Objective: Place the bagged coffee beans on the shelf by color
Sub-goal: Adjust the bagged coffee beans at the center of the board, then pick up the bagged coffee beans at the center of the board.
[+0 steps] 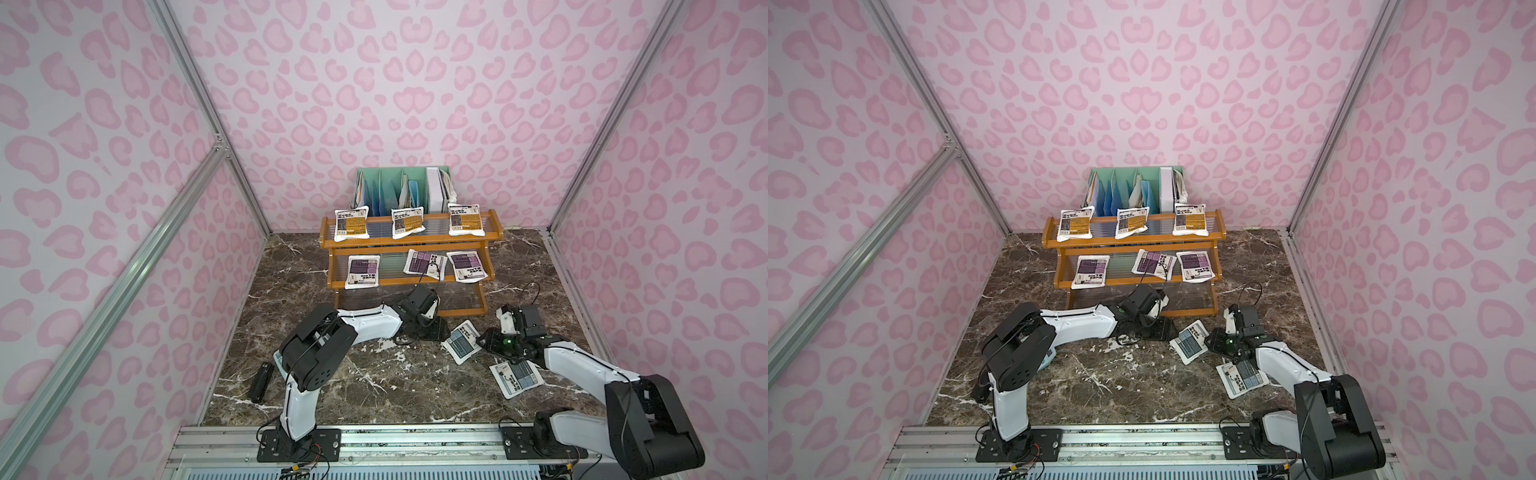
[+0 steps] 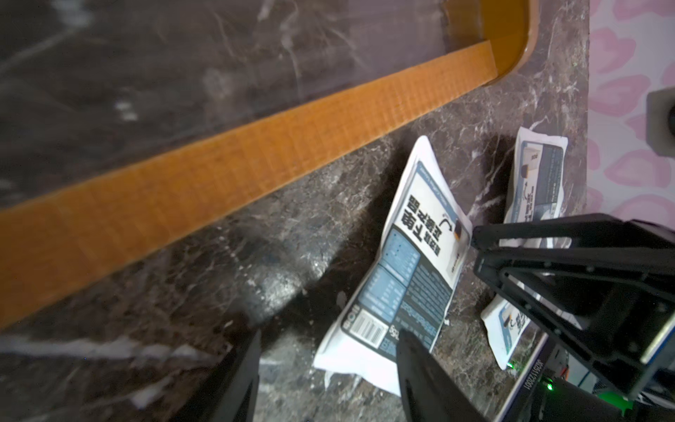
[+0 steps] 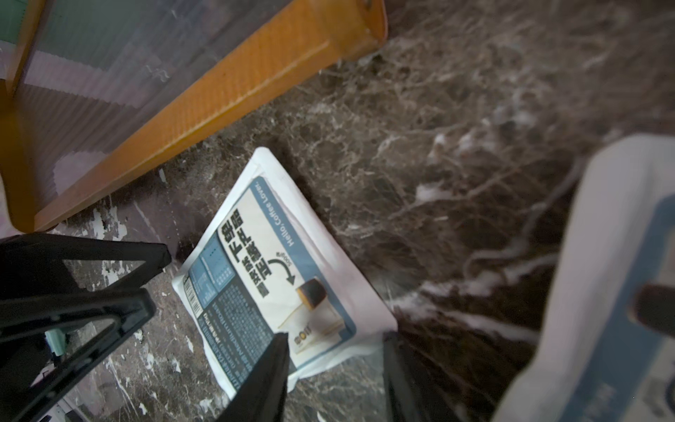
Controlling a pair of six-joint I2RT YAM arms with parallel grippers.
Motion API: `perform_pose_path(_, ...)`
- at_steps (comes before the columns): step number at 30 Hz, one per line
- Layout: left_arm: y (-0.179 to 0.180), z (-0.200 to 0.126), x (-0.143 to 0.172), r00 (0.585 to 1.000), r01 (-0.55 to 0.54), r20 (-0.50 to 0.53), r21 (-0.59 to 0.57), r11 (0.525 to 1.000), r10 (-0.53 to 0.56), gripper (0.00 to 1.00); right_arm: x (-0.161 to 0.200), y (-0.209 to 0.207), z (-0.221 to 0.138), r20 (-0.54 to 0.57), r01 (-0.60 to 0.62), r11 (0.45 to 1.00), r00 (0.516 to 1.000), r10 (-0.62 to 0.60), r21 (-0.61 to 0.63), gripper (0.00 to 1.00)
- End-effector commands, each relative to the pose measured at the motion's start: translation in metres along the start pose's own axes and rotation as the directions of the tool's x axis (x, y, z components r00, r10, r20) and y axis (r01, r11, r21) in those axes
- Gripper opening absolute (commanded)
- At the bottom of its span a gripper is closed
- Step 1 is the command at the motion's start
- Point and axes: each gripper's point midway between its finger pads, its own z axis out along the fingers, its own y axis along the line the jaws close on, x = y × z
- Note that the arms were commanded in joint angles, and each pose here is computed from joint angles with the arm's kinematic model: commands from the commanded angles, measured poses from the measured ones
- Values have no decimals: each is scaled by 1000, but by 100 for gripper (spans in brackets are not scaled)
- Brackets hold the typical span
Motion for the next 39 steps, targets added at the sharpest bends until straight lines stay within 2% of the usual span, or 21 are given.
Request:
perform_pose_path(1, -3, 7, 8, 999, -13, -35, 48, 999, 14, 61, 3, -9, 4, -34, 28, 998, 999, -27, 49, 46)
perform_pose_path(4, -1, 10, 13, 999, 2, -43, 57, 998, 1, 59, -1, -7, 7, -39, 37, 998, 999, -35, 47, 46)
perform_pose_path(9, -9, 8, 15, 999, 0, -36, 117, 993, 4, 46, -12, 1, 10, -24, 27, 999, 999, -26, 26, 45)
perform_pose_path(16, -11, 7, 19, 999, 3, -45, 141, 990, 3, 48, -22, 34, 17, -4, 57, 998, 998, -57, -25, 44)
perform_pose_path(19, -9, 10, 23, 999, 14, -54, 140, 990, -6, 46, -18, 48, 22, -6, 62, 997, 998, -63, -44, 44)
perform_pose_path(22, -8, 12, 24, 998, 19, -65, 141, 990, -9, 35, -14, 56, 24, -4, 59, 996, 998, -60, -61, 44)
perform_pose_path(27, -8, 11, 24, 998, 16, -66, 139, 990, -7, 2, -10, 62, 22, 6, 64, 995, 998, -64, -71, 44)
perform_pose_path(33, -3, -3, 23, 999, -2, -33, 89, 996, 5, 0, -16, 71, 7, 53, 112, 990, 993, -107, -90, 45)
perform_pose_path(39, 7, -55, 14, 994, -23, 105, -19, 1000, 25, 0, -20, 89, -18, 125, 175, 971, 980, -156, -162, 51)
